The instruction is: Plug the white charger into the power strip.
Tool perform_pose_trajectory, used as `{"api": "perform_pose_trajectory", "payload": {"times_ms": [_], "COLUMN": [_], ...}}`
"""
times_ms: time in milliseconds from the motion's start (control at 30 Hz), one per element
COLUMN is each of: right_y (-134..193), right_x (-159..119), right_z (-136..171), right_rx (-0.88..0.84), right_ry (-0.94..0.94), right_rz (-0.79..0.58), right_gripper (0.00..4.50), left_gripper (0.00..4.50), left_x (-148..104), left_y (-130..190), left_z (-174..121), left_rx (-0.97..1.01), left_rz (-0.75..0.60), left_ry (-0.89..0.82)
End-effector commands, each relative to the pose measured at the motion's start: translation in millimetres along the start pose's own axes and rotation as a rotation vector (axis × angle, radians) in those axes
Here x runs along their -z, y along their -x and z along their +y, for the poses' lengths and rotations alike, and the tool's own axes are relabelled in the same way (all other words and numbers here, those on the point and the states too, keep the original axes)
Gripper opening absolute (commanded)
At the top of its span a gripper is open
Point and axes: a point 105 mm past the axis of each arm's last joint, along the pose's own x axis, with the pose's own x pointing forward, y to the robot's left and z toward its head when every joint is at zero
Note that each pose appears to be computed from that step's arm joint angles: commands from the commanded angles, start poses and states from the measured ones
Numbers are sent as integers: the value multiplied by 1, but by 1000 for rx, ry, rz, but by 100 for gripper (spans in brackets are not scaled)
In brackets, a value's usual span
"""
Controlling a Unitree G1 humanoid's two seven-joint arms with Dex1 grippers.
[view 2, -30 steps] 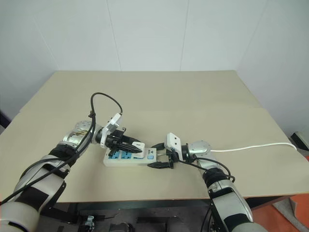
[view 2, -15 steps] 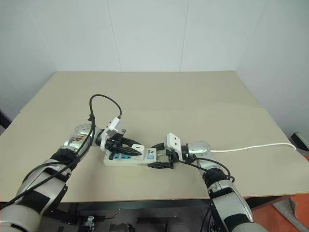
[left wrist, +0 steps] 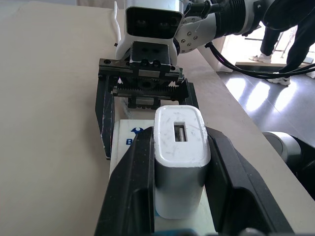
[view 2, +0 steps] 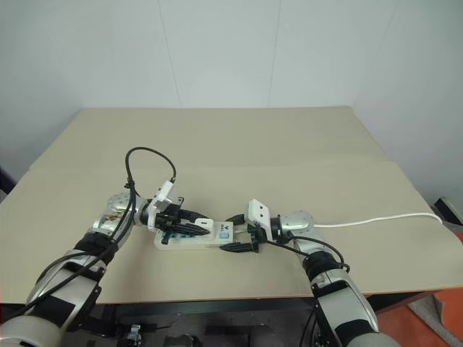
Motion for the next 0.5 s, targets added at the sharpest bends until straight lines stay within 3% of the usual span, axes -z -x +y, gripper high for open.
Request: {"api": "perform_pose_trajectory", "payload": {"times_ms": [33, 500], "right_y": [5, 6], "right_x": [24, 28], "right_z": [4, 4], "right_rx": [23, 38], "right_ry": [-49, -54], "right_rz": [94, 107], "right_gripper": [342, 342], "left_gripper": [101, 101], "left_x": [37, 39], "left_y": [7, 3], "left_z": [-11, -7], "left_rx": [6, -51], "left_rz": [155, 101], "left_ry": [84, 124]}}
